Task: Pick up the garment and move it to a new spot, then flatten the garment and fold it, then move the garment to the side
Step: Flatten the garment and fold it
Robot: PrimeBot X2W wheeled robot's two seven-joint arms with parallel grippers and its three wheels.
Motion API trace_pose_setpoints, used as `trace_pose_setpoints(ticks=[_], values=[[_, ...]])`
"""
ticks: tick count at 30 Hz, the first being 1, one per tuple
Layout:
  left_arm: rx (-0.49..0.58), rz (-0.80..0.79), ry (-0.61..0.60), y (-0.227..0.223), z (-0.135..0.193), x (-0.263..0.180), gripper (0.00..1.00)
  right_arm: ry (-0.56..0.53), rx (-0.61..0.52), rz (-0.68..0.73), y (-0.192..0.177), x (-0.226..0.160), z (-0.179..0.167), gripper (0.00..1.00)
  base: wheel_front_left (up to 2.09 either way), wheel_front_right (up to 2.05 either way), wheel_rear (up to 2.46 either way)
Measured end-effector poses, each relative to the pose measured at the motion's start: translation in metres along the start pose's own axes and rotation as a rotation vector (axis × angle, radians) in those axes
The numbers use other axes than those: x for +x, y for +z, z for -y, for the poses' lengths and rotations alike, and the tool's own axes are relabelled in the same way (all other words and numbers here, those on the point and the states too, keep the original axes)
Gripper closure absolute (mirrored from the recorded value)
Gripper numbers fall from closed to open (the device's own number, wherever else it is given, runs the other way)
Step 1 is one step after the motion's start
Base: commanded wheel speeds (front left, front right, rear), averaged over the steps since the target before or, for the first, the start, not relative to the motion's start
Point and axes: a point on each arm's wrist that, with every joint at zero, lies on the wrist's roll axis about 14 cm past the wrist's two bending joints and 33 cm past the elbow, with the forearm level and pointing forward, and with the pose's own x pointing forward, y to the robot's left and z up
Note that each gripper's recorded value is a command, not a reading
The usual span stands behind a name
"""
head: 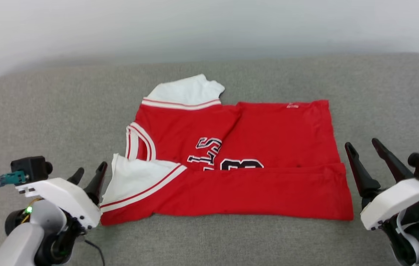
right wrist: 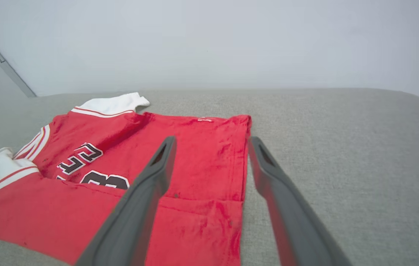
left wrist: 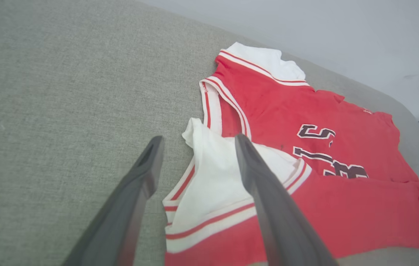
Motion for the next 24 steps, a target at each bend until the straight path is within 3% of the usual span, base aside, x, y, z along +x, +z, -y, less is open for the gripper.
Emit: trace_pose_setpoints(ticks=[5, 10, 24], values=[[0.073, -0.046, -0.041, 0.019, 0.009, -0.02, 0.0, -0.029, -0.023, 0.124, 0.027, -0.024, -0.002, 0.0, 0.0, 0.0, 0.0], [0.143, -0.234, -0.076, 0.005, 0.015, -0.029, 0.0, -0.063, -0.03, 0.145, 0.029, -0.044, 0.0, 0.0, 0.0, 0.0, 0.0], [-0.008, -0.65, 0.013, -0.09, -0.007, -0.015, 0.0, -0.131, -0.017, 0.132, 0.018, -0.057, 0.008, 0.0, 0.0, 0.0, 0.0]])
